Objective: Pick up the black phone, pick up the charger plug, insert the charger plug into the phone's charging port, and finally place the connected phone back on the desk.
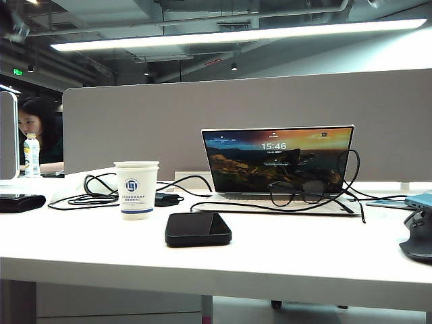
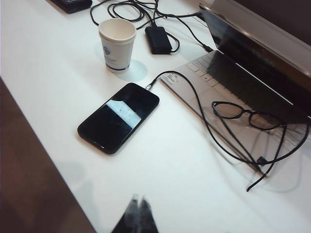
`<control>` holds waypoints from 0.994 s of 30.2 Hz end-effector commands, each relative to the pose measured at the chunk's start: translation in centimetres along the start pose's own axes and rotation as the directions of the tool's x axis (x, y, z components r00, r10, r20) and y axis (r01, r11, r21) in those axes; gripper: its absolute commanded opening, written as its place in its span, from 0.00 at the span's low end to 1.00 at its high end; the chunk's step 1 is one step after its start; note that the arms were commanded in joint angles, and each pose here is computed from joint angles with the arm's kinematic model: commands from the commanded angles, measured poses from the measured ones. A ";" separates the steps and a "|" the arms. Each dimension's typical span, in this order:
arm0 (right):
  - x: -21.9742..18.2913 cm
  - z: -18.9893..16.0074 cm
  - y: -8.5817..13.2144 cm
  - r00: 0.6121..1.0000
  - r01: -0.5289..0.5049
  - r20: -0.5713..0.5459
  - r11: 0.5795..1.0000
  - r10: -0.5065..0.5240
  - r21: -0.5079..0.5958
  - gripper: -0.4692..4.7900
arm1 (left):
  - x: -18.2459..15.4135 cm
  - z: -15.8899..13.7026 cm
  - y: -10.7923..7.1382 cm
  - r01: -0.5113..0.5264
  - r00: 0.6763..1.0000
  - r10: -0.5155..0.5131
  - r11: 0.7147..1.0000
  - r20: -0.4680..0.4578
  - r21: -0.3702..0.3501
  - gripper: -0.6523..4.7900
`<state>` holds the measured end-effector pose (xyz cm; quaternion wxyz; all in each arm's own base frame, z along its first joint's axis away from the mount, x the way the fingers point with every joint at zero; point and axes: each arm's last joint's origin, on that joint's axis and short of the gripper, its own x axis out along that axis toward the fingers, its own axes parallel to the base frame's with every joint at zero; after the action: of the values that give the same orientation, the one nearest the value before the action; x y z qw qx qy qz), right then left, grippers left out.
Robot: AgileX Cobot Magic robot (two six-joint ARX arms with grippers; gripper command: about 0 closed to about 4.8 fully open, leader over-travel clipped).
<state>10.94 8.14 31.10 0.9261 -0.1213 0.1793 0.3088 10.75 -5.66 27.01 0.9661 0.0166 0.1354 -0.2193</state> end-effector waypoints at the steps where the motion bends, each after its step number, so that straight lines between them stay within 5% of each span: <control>1: -0.1 -1.9 0.2 0.996 0.011 0.085 1.000 -0.011 0.004 0.08 | -0.1 -1.2 0.1 0.001 0.998 0.000 1.000 0.060 -0.016 0.11; 13: 0.8 -7.4 0.8 0.998 0.025 0.059 1.000 -0.026 0.015 0.08 | 0.4 -4.8 0.2 0.005 0.983 -0.001 1.000 0.182 -0.019 0.11; 18: 0.8 -7.6 0.8 0.999 0.025 0.045 1.000 -0.026 0.015 0.08 | 0.7 -5.0 0.2 -0.010 0.959 0.013 1.000 0.282 -0.010 0.11; 30: 0.8 -7.6 0.8 0.999 0.028 0.045 1.000 -0.028 0.015 0.08 | 1.0 -5.8 0.3 -0.015 0.953 0.018 1.000 0.303 -0.011 0.11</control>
<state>9.06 6.65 23.48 0.9332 -0.1150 0.1661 0.2972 10.32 -5.30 20.87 0.9782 -0.0242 -0.0010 -0.2061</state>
